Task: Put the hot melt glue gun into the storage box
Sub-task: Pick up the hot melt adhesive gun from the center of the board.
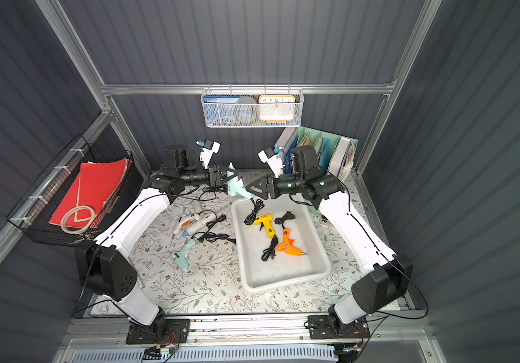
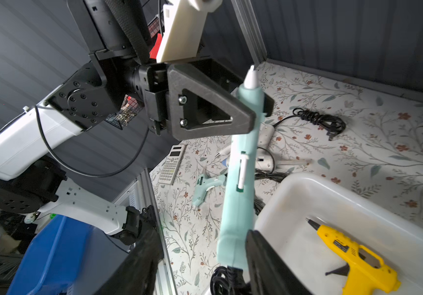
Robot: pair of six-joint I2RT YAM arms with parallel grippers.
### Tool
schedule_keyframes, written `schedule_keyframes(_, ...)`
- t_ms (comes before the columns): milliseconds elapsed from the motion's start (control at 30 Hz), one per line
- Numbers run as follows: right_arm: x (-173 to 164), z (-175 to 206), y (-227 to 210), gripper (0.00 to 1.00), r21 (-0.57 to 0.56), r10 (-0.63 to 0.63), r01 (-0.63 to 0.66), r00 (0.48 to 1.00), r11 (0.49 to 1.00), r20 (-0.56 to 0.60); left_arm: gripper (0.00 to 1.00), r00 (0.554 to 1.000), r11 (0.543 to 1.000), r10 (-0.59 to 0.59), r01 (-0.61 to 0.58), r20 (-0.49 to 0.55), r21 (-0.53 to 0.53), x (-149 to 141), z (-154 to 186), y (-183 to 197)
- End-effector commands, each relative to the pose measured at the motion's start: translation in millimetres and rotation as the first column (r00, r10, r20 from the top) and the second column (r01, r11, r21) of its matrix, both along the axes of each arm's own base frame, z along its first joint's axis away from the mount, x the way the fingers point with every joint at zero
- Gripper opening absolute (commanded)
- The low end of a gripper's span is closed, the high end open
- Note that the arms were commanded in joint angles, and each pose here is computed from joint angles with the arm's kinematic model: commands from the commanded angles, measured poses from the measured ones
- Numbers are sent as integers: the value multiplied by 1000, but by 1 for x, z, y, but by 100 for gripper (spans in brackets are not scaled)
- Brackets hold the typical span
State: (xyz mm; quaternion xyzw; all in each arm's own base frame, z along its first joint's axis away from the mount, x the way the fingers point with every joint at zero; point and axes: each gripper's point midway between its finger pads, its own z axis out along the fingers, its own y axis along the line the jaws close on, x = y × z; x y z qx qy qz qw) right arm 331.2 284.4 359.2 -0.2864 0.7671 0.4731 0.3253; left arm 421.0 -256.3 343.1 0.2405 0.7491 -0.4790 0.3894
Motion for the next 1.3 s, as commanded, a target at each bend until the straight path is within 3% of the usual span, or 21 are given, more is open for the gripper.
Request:
schedule_keyframes(0,0,-6,8,57,11,30,-30,999,999,-31,0,998,998,-45,46,32,-37,-4,20,-10)
schedule_keyframes(533,14,-52,5,53,-132,-58,46,994,990,-89,0,998,997,-56,57,29,-44,-6,19,-17)
schedule_keyframes(733,11,-62,14,41,-146,-53,37,992,989,-112,0,999,997,-48,48,0,-59,-1,14,-18)
schedule_keyframes(1000,11,-65,17,10,-113,-82,67,987,991,-141,0,999,997,-48,47,-10,-59,0,11,-19)
schedule_keyframes(1033,11,-64,17,7,-107,-85,70,986,992,-143,7,999,997,-49,48,-12,-59,-1,10,-19)
schedule_keyframes(1133,10,-63,15,0,-97,-104,90,984,991,-147,52,998,996,-67,66,-21,-63,-4,9,-20)
schedule_keyframes(1233,11,-66,6,0,-114,-166,150,974,982,-154,100,998,997,-53,51,-19,-63,-4,11,-18)
schedule_keyframes(1267,11,-69,1,0,-122,-198,179,967,976,-162,100,999,998,-38,37,-12,-60,-3,13,-16)
